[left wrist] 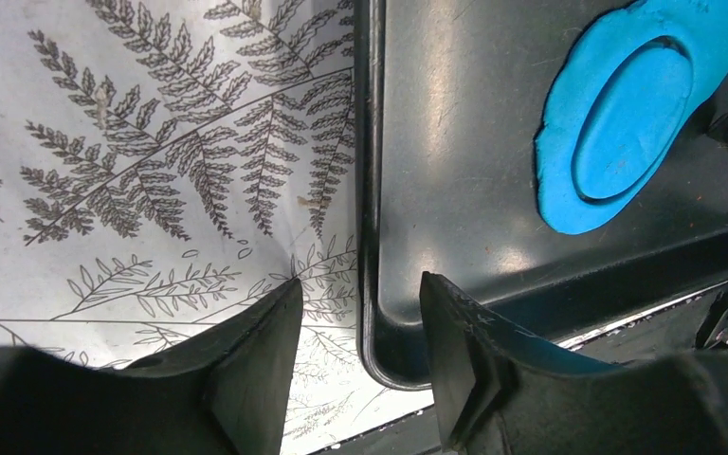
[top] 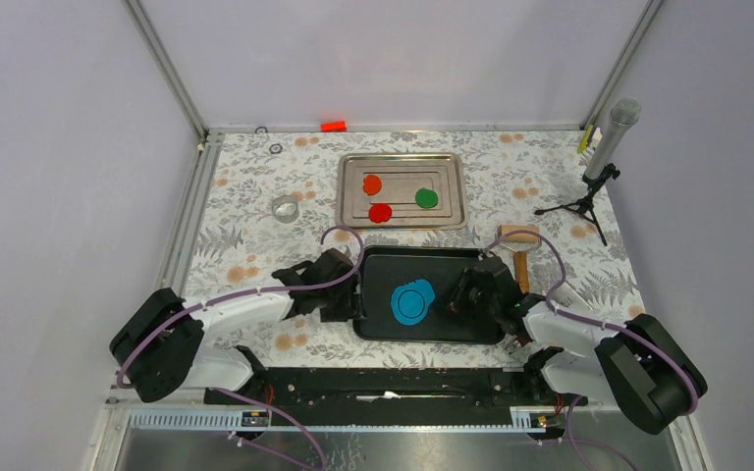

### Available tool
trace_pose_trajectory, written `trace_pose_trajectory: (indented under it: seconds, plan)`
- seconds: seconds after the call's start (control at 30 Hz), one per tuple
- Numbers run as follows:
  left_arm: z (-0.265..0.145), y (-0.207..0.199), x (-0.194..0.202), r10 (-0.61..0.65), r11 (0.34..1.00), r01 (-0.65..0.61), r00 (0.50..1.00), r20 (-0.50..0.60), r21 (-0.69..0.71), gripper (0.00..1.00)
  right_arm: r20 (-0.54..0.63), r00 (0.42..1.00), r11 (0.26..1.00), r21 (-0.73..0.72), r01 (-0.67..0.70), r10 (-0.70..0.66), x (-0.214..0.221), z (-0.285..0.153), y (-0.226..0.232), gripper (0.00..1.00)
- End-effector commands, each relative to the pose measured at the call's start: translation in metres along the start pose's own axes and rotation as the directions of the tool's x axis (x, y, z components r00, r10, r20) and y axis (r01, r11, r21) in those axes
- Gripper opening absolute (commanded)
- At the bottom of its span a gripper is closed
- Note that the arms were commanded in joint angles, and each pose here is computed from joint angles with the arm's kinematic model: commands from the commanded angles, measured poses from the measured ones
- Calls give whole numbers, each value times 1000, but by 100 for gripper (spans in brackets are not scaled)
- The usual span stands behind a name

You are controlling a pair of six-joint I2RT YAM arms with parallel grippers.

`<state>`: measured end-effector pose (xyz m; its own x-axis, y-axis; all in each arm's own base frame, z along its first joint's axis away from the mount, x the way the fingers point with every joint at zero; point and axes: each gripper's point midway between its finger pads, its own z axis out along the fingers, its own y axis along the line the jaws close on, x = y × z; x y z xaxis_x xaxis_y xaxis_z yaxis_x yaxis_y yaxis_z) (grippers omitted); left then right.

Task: Roll out the dumpling wrappers from the dough
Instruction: Remove the dumpling wrapper from the work surface.

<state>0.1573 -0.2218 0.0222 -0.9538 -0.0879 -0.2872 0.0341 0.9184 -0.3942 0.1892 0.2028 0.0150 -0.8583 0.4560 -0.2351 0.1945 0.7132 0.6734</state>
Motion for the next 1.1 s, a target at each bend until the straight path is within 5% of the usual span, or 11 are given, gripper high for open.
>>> trace_pose_trajectory:
  seconds: [0.0,1.07]
  plan:
    - [9,8,-3,1,999,0,1000,22,-42,53,62,996,997,12,-71,70,-9,3,-5,28]
    - [21,8,7,39,999,-40,999,-32,-23,57,169,971,985,-57,-163,170,-46,26,18,29]
